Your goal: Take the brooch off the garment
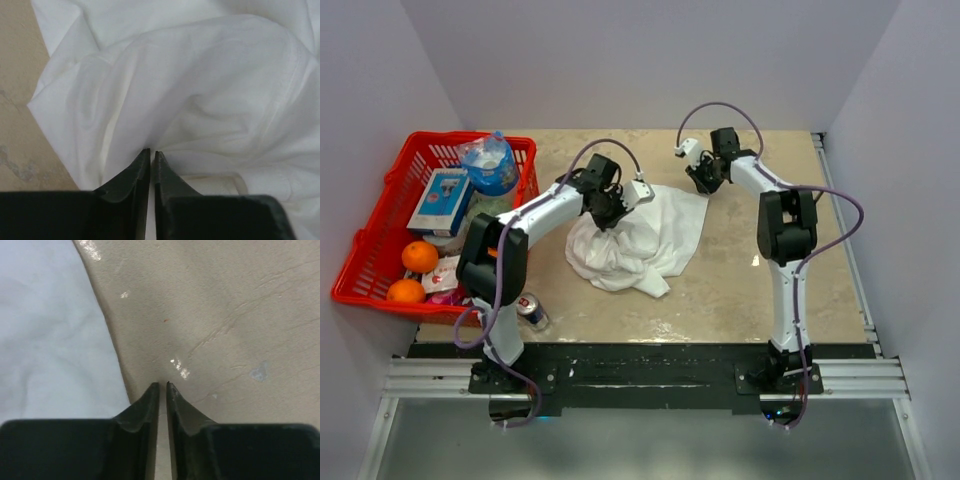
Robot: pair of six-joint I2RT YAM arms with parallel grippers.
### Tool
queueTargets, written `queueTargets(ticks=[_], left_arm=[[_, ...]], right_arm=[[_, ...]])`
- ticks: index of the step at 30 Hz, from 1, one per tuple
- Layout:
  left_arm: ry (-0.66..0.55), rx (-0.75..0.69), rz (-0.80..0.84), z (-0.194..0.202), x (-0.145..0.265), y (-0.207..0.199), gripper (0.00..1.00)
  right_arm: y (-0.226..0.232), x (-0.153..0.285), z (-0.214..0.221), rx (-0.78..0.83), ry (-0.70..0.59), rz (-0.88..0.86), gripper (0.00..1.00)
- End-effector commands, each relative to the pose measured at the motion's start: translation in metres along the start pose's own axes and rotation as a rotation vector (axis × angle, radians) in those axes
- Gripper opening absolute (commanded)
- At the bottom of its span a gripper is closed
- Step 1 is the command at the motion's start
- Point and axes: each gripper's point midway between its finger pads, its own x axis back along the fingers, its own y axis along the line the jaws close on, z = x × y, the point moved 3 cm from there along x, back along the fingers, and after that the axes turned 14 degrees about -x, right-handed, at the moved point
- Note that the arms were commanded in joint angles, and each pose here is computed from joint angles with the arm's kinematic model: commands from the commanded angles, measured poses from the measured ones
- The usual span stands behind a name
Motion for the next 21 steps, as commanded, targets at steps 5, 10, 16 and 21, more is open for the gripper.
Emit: queueTargets(ticks=[5,10,16,21], left_arm=[[-0.032,-0.009,0.035,-0.017,0.013,0.023,0.00],[-0.084,-0.011,-0.046,-0.025,0.039,0.042,0.00],[-0.113,0.018,-0.060,-0.030,0.057,0.037,0.00],[-0.147,0.055,-0.069,-0.041,0.074,0.038,0.00]], right_arm=[[0.013,0.042,-0.025,-0.033,-0.046,-0.035,0.00],[0.015,0.075,-0.048,-0.066,-0.117,-0.009,0.35],[0.024,0.053,-0.011,-0.028,0.008,-0.066,0.52],[0.021,0.041,0.012,0.037,0.077,-0.059,0.53]])
